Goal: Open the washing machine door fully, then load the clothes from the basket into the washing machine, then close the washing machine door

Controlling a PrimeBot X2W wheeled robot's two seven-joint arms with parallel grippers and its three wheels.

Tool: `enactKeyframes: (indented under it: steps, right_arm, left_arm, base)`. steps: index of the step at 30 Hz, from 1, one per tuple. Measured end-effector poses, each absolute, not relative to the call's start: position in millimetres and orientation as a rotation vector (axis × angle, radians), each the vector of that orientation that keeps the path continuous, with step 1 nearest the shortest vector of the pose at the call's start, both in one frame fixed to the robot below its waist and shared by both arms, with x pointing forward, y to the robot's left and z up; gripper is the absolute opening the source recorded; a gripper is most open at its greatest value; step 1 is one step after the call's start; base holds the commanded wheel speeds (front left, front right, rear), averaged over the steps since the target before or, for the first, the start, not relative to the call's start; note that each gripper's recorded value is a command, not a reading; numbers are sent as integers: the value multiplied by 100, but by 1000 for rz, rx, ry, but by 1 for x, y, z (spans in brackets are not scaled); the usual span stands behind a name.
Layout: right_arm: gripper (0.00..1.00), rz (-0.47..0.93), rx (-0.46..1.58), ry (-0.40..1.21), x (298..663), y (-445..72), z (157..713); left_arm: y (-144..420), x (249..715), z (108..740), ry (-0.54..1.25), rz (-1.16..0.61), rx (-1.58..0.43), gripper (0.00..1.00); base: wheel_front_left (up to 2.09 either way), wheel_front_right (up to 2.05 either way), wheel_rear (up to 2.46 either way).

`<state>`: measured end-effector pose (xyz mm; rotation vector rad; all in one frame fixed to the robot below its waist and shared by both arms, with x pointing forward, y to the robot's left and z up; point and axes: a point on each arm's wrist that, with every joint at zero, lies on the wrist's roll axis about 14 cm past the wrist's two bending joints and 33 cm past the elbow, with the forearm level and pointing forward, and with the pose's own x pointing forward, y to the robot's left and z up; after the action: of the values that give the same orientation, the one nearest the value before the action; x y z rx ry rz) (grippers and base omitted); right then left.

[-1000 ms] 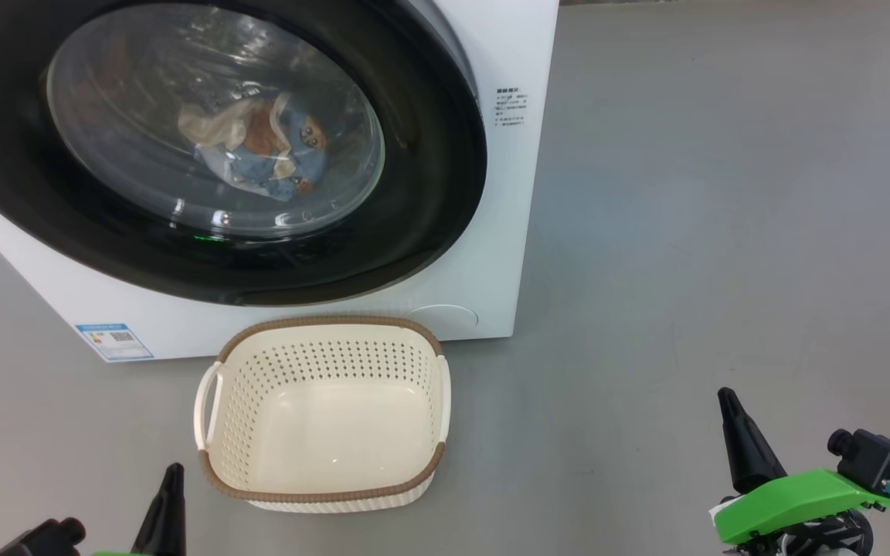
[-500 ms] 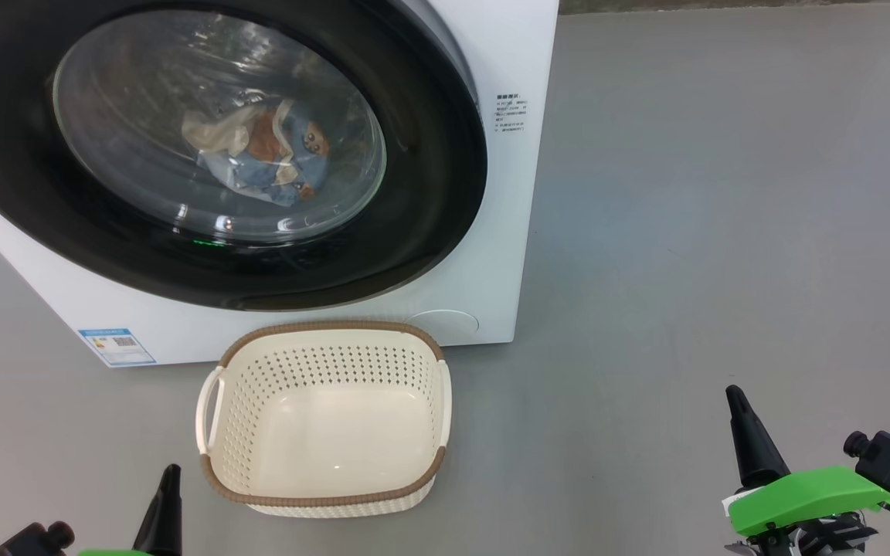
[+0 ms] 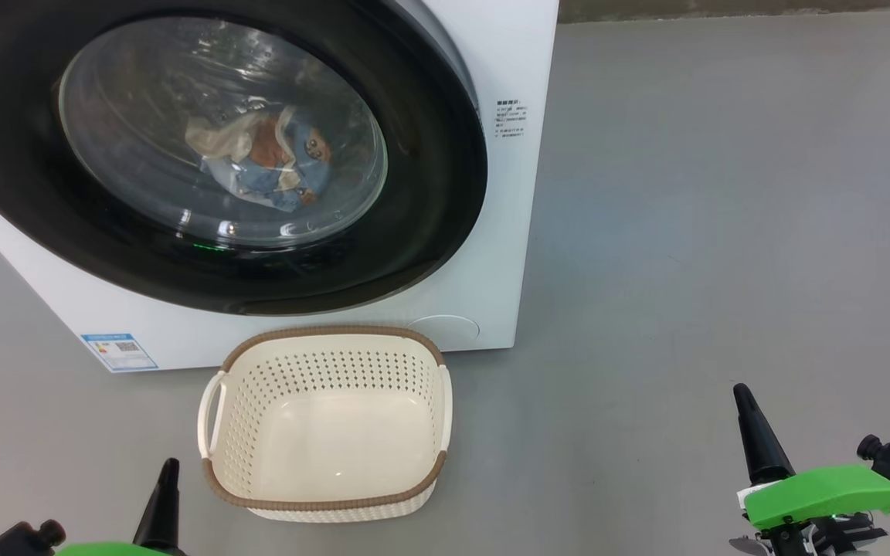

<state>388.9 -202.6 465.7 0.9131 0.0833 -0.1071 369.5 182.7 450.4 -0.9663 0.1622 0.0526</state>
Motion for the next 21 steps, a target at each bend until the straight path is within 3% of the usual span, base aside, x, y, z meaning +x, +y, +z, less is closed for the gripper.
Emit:
enactKeyframes:
  steps: [21]
  right_arm:
    - [0, -114, 1145, 72, 386, -205, 471]
  left_arm:
    - [185, 370, 455, 153, 75, -1175, 0]
  base:
    - [0, 0, 0]
